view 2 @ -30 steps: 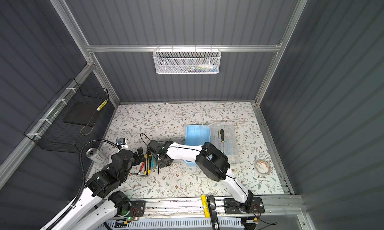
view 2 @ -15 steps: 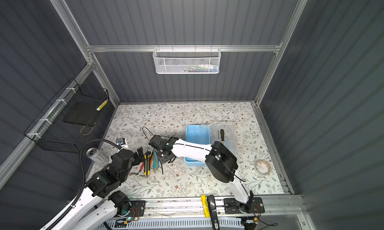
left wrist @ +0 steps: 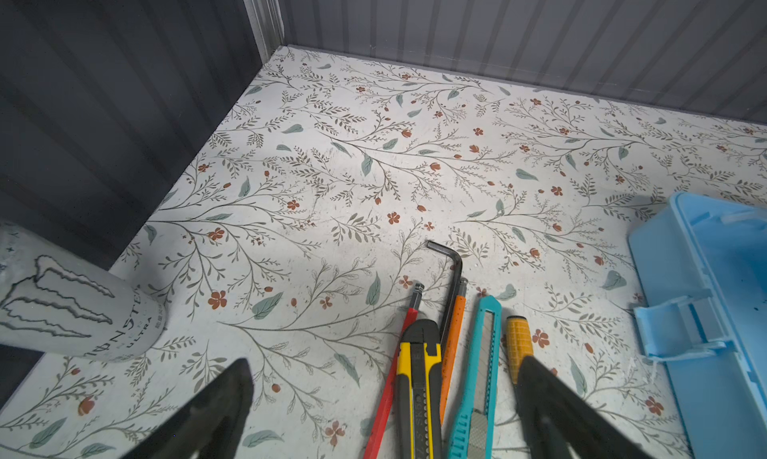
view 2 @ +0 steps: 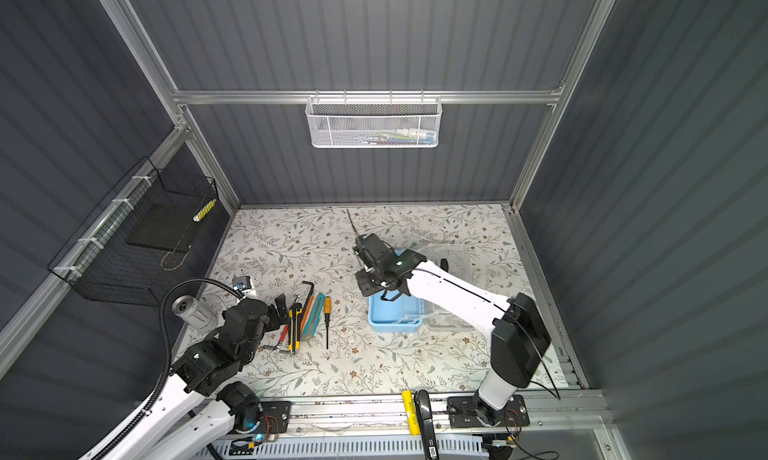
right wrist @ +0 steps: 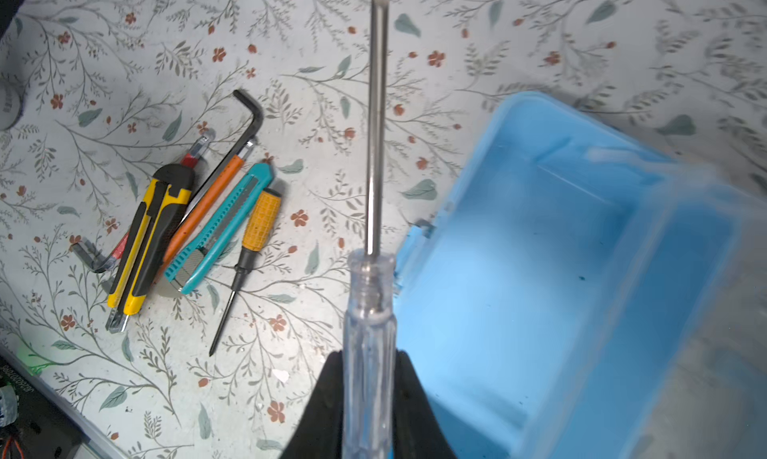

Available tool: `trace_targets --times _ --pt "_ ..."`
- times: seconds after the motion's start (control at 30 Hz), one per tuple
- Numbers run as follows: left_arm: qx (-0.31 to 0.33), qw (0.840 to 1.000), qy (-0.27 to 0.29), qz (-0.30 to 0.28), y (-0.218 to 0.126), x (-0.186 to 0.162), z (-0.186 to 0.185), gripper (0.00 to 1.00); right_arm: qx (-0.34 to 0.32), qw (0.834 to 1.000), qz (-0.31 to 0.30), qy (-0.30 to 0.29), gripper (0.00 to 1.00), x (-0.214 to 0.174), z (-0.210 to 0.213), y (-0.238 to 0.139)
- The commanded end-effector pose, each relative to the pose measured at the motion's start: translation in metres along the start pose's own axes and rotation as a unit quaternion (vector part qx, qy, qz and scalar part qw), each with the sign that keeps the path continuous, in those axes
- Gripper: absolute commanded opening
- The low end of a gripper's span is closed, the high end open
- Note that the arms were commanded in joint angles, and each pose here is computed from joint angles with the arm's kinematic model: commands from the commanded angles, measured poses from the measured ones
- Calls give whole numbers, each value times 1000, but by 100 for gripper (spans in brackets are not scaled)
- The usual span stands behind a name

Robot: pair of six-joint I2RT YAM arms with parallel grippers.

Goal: Pack the tool kit
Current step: 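Carry the clear-handled screwdriver with right gripper into the blue box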

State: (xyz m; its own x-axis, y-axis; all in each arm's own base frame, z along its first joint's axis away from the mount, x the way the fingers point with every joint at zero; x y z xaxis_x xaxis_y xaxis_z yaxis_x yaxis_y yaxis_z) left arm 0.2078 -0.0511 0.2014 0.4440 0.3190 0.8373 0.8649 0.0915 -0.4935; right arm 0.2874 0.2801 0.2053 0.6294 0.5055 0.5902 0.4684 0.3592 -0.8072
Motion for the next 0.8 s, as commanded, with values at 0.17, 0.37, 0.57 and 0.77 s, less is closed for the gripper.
trace_targets --times 0.17,0.37,0.57,0.77 --pt "8 1000 13 6 3 -4 2 99 -100 992 22 67 0 -55 -85 -56" --pt "10 1000 17 9 4 -5 0 99 -168 977 55 120 1 -103 -131 -77" --pt "11 1000 18 10 5 -5 1 99 -208 965 84 134 1 -131 -157 -77" --pt "10 1000 19 10 5 -5 0 99 -217 960 106 145 2 -143 -171 -68"
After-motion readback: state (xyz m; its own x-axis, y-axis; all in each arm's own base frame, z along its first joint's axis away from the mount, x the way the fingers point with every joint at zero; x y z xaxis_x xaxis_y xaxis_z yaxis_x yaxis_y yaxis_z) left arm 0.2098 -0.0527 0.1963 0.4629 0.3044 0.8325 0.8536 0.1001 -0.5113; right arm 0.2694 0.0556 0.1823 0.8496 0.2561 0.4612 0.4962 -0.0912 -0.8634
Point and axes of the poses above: each gripper's point midway between its finger pads, its own y axis out along the fingers, its own z axis along the line the jaws close on, x = y × z, the point moved 3 cm from there along -y, back along the fingers, and after that the axes turned 12 degrees about -y, right-handed, at the moved point
